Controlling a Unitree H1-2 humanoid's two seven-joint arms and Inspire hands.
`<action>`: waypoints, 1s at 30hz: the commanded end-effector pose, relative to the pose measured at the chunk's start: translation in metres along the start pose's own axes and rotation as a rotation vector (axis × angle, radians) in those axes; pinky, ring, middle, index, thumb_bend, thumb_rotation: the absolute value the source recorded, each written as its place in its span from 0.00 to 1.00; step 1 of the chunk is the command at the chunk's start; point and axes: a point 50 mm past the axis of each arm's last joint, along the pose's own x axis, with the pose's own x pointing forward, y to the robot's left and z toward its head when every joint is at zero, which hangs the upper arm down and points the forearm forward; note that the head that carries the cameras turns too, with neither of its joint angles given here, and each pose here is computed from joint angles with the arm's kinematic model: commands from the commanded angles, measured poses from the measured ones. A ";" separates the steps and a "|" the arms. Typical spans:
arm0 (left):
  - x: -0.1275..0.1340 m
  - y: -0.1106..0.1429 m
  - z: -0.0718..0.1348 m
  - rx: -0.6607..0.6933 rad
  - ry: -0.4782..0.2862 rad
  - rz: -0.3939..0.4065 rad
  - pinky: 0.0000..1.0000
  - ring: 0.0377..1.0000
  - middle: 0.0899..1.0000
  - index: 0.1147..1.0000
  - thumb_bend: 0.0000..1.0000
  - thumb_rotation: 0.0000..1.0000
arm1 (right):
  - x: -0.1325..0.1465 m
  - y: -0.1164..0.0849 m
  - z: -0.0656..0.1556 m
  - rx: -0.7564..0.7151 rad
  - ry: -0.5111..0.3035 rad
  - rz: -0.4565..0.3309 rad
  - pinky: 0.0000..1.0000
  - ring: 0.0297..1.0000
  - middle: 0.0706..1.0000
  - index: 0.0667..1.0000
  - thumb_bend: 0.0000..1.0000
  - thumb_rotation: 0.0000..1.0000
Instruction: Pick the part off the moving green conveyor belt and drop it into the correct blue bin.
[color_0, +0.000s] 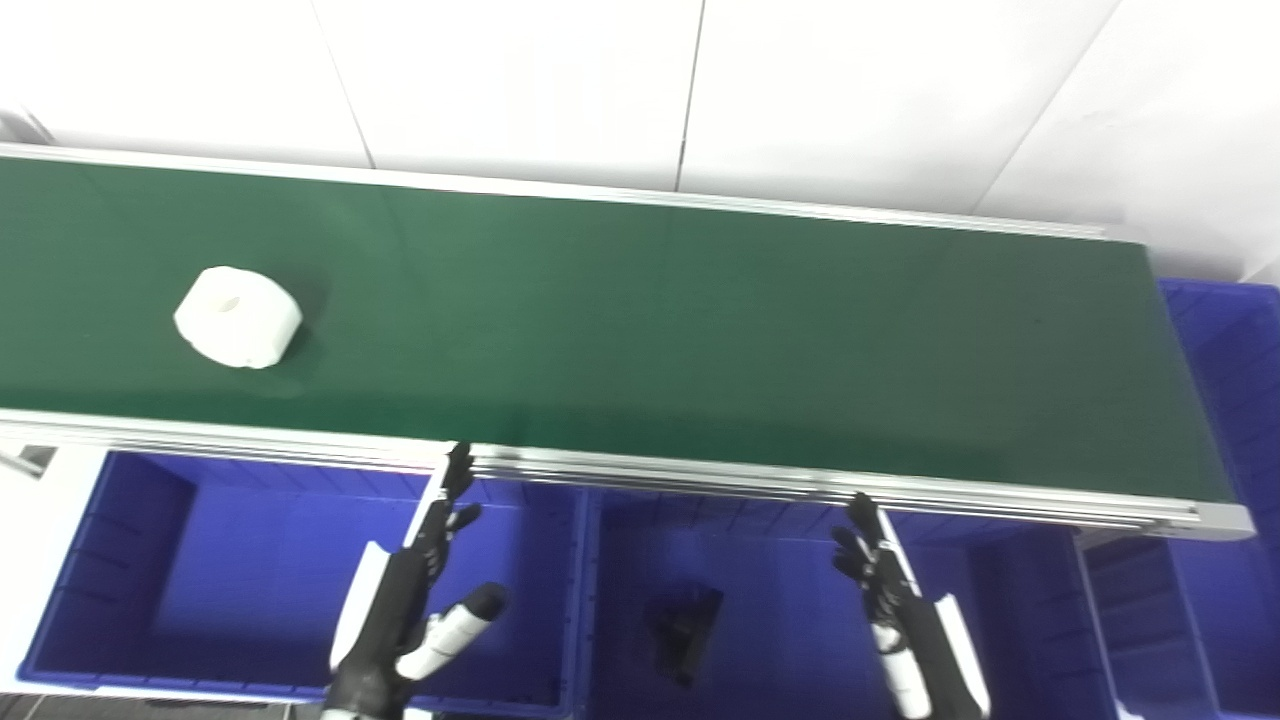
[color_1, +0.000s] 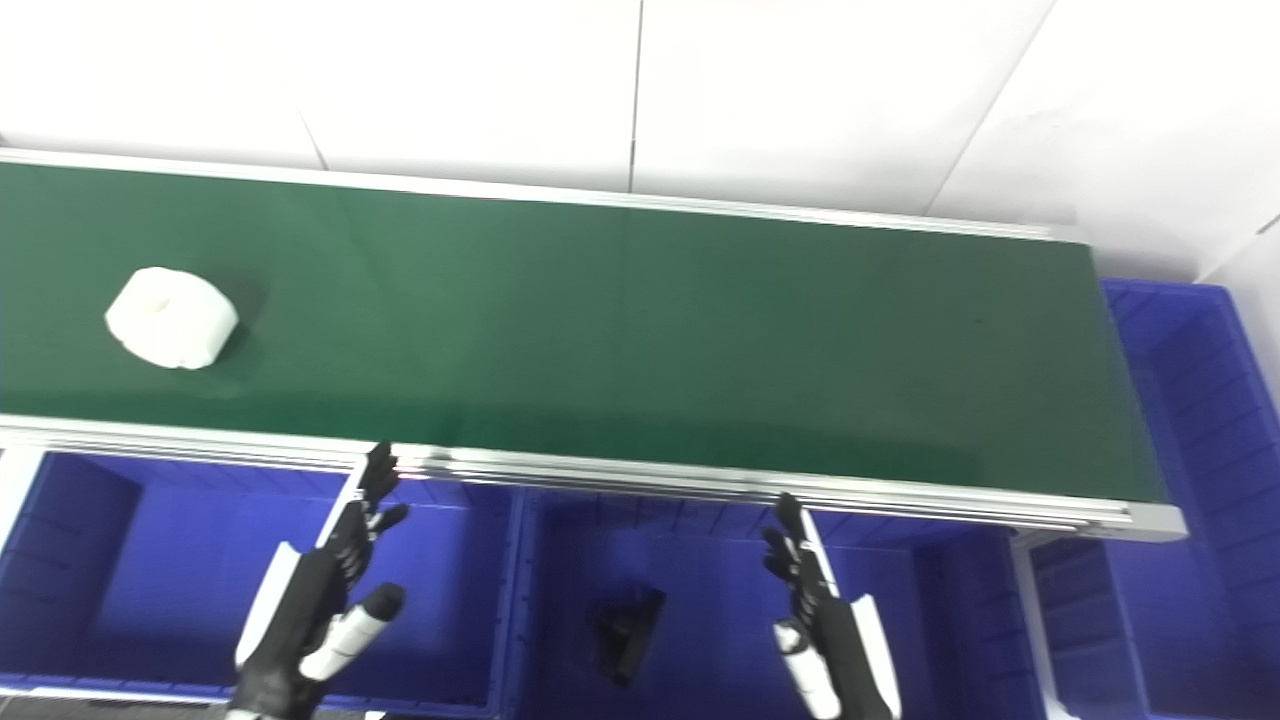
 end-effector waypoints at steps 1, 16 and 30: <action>0.004 -0.007 0.006 -0.011 -0.059 0.018 0.86 0.95 1.00 1.00 0.79 0.82 | 0.003 -0.009 0.005 -0.002 -0.078 0.002 0.91 0.95 0.99 1.00 0.93 1.00; 0.020 -0.039 -0.011 -0.043 -0.024 0.016 0.74 0.93 1.00 1.00 0.85 0.76 | 0.012 -0.040 -0.018 0.017 -0.058 0.029 0.97 1.00 1.00 1.00 0.91 0.98; 0.027 -0.031 0.020 -0.054 -0.189 -0.027 0.70 0.89 0.94 1.00 0.89 0.63 | 0.013 -0.044 -0.015 0.015 -0.062 0.038 0.99 1.00 1.00 1.00 0.93 0.96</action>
